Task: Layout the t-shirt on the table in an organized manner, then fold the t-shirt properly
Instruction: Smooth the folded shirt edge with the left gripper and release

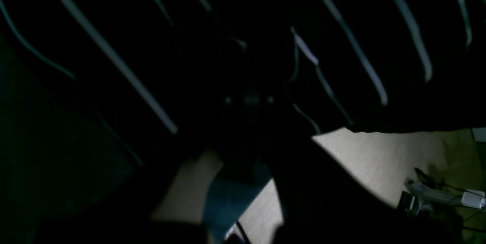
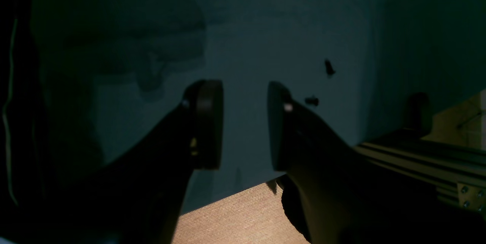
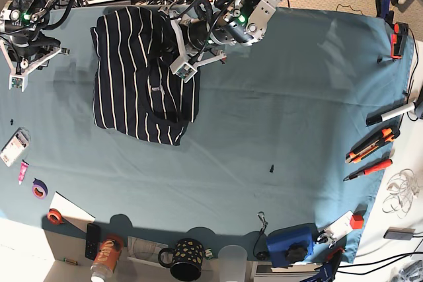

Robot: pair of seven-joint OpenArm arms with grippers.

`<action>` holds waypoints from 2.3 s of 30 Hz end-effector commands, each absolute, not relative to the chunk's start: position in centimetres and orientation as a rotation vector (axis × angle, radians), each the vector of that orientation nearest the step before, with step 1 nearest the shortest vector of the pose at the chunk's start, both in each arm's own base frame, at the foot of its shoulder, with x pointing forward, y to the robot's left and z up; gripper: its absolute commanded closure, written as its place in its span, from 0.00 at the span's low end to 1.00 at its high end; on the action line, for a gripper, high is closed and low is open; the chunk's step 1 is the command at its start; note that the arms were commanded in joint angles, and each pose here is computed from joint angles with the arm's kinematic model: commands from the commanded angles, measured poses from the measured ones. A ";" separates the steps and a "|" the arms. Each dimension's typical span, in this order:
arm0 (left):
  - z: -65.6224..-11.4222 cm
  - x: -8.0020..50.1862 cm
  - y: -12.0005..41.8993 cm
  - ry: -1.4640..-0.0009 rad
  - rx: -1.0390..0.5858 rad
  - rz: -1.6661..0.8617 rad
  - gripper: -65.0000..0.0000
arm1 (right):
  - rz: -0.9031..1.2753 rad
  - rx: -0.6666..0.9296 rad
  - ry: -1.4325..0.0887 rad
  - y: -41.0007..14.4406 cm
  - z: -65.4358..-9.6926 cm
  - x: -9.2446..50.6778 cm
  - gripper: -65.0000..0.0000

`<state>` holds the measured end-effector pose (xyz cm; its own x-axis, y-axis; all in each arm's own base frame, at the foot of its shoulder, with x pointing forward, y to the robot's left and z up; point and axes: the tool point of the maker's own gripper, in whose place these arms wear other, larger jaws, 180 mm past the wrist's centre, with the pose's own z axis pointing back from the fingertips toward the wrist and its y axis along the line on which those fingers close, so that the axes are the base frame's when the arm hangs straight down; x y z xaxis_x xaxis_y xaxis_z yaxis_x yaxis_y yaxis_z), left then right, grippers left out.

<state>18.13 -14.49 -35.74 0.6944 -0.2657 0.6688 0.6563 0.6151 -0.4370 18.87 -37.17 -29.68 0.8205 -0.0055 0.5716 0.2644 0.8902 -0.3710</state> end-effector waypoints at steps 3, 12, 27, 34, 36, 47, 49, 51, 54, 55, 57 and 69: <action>-33.1 19.4 -14.8 -0.671 -0.726 -0.599 1.00 | -0.137 -0.480 -0.640 -37.6 -28.5 19.5 0.70; -30.7 21.1 -13.3 -0.796 -0.623 -0.639 1.00 | -0.135 -0.481 -0.649 -37.6 -28.4 19.7 0.70; -34.1 21.7 -7.7 -0.742 -0.431 -0.684 1.00 | -0.130 -0.483 -0.671 -37.5 -28.2 20.0 0.70; -32.8 21.9 -7.4 -0.737 -0.558 -0.589 1.00 | -0.025 -0.364 -0.745 -35.1 -28.1 21.7 0.70; -32.6 19.7 -9.0 -0.701 -0.660 -0.636 1.00 | -0.002 -0.297 -0.775 -33.9 -28.1 22.2 0.70; -34.2 16.8 -9.5 -0.628 -0.649 -0.673 1.00 | 0.220 0.097 -0.952 -25.9 -26.4 24.2 0.70; -34.1 16.5 -9.7 -0.620 -0.668 -0.679 1.00 | 0.245 0.178 -0.992 -24.4 -25.6 24.3 0.70; -33.9 16.2 -9.9 -0.626 -0.681 -0.710 0.92 | 0.276 0.225 -0.996 -23.5 -25.4 24.1 0.70; -33.7 16.2 -10.0 -0.634 -0.689 -0.726 0.64 | 0.281 0.284 -1.002 -22.6 -25.1 23.9 0.70; -33.4 16.2 -10.1 -0.641 -0.690 -0.727 0.60 | 0.282 0.298 -1.010 -22.4 -24.9 23.9 0.70; -32.2 16.4 -10.2 -0.677 -0.701 -0.731 0.58 | 0.282 0.308 -1.017 -22.3 -24.8 24.0 0.71; -23.7 19.4 -7.5 -1.033 -0.570 -0.613 0.58 | 0.229 0.458 -0.724 -20.0 -34.5 22.9 0.95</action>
